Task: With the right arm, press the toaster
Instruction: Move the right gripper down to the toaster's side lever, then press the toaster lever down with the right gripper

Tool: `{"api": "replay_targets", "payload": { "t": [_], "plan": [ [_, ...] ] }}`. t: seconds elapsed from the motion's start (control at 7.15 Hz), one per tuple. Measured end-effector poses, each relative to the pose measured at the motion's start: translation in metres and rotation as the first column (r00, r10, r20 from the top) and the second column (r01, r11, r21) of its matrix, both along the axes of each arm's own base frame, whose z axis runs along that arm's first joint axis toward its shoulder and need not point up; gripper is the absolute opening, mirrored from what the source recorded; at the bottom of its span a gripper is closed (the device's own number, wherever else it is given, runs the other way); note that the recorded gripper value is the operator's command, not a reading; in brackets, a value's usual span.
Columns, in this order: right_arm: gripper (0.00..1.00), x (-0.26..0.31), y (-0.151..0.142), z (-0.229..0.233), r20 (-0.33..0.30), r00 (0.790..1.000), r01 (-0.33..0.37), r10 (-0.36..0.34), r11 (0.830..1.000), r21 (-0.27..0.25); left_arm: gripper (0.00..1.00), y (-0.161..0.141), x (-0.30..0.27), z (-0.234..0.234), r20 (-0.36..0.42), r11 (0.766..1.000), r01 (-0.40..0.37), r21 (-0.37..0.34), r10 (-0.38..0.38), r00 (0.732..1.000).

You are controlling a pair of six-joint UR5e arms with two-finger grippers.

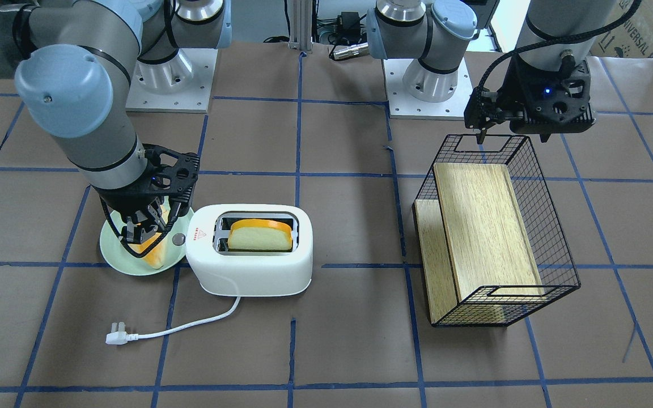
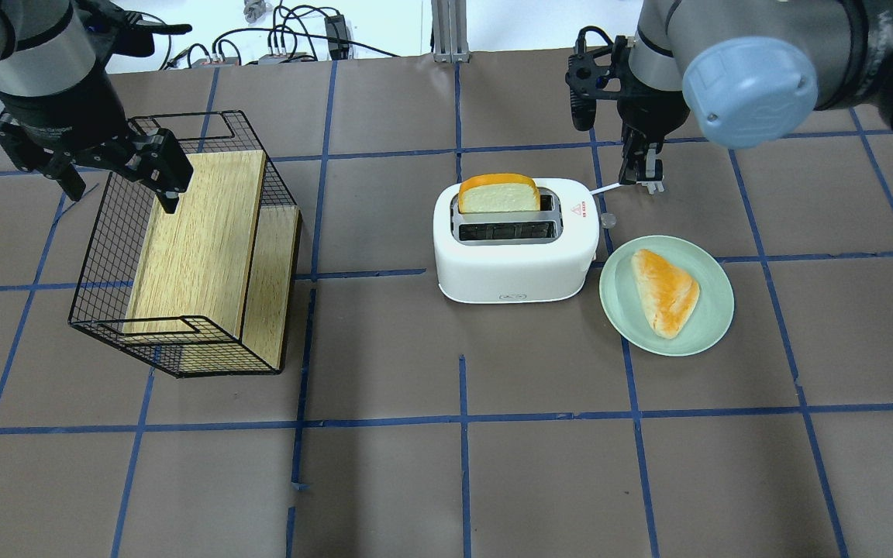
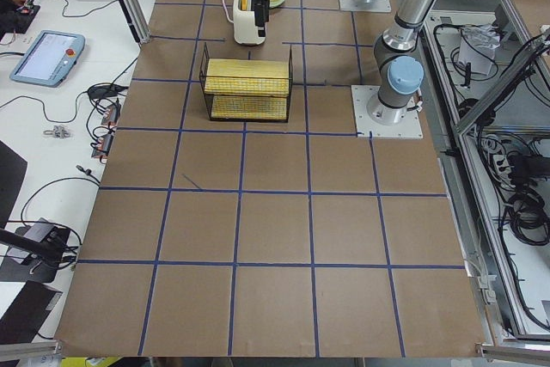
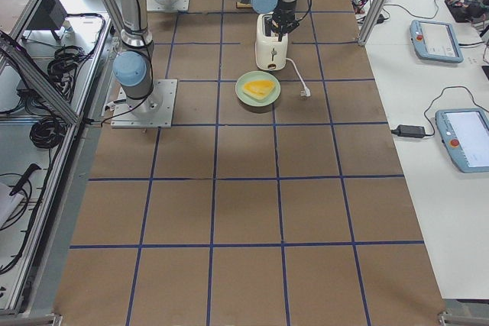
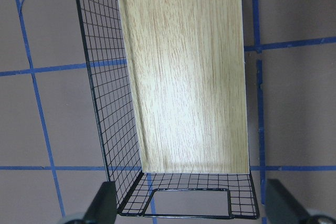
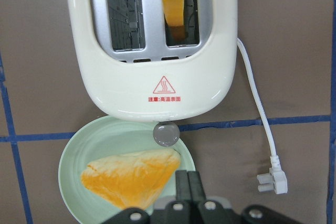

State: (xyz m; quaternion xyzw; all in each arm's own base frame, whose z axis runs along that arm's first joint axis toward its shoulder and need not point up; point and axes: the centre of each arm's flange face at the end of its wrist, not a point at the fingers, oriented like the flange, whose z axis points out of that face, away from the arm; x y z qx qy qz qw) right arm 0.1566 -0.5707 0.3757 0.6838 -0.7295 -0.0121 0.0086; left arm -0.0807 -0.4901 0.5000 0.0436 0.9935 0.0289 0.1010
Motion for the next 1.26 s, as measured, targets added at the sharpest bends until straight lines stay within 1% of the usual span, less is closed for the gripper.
{"api": "replay_targets", "payload": {
  "t": [0.42,0.7,1.26],
  "plan": [
    [0.06,0.002,0.006,-0.030,0.017,1.000,-0.005,0.006,1.000,-0.027,1.00,0.000,0.000,0.000,0.000,1.000,0.000,0.000,0.000,1.000],
    [0.07,0.003,0.011,-0.044,0.033,0.999,-0.007,0.008,1.000,-0.018,1.00,0.000,0.000,0.000,0.000,1.000,0.000,0.000,0.000,1.000],
    [0.07,0.001,0.018,-0.064,0.029,1.000,-0.004,0.005,1.000,-0.019,1.00,0.000,0.000,0.000,0.000,1.000,0.000,0.000,0.000,1.000]
  ]
}}
